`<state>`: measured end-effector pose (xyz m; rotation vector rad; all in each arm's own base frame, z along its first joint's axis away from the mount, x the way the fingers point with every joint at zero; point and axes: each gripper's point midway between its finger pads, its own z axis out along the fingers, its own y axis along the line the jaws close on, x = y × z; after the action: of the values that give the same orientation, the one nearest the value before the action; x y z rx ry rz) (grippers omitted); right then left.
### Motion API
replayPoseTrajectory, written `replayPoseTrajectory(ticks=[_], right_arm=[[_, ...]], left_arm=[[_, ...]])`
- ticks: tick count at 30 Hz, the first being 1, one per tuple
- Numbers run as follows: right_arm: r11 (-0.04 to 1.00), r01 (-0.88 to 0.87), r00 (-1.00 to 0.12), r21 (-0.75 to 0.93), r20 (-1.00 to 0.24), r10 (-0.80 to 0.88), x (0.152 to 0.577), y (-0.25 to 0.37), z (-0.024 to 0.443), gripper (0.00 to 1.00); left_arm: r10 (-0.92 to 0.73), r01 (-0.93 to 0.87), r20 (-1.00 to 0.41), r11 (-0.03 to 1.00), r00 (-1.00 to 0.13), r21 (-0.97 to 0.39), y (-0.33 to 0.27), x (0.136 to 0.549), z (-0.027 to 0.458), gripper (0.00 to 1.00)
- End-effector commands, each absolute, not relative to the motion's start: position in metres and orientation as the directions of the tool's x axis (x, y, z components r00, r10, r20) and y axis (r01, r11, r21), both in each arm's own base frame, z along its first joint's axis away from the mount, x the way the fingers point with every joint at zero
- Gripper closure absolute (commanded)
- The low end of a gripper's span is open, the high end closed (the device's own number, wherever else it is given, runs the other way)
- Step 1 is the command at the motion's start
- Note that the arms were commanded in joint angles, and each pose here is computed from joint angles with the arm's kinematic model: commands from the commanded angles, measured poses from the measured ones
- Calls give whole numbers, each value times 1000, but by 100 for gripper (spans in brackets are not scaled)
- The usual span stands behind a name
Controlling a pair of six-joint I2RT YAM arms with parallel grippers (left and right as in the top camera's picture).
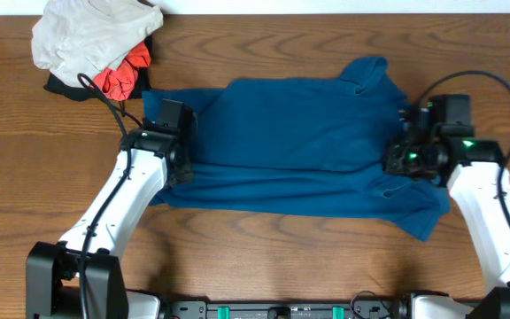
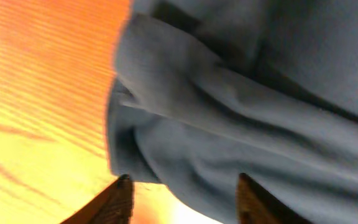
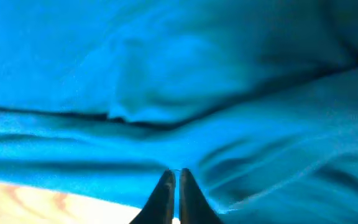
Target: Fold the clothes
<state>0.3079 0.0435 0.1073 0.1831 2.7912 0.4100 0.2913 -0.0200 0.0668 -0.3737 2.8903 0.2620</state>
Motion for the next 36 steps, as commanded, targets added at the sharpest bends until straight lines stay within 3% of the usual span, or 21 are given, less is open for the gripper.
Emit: replayPoseTrajectory(ticks=[1,6,9,22,36], right_arm=[[945,71,-962,321,-230,150,305,62,97,99],[949,87,-978,304,-155,139,302,72,74,99],[950,87,-987,299,-103,123,299,77,58,99],[935,49,-999,352,-3,53,287,110,35,99],[947,70,-998,314,29,64,283,117,22,99]], left_arm=[[-263,-280,-164,956,-951,91,-33,282,53,57],[-276,-290,-119,950,-954,115,-31,274,39,80],[-280,-291,-104,949,-954,123,-31,274,31,85],[-278,-275,-6,945,-960,176,-29,267,-5,91],[-278,-277,-19,946,-960,169,-30,271,-7,94]])
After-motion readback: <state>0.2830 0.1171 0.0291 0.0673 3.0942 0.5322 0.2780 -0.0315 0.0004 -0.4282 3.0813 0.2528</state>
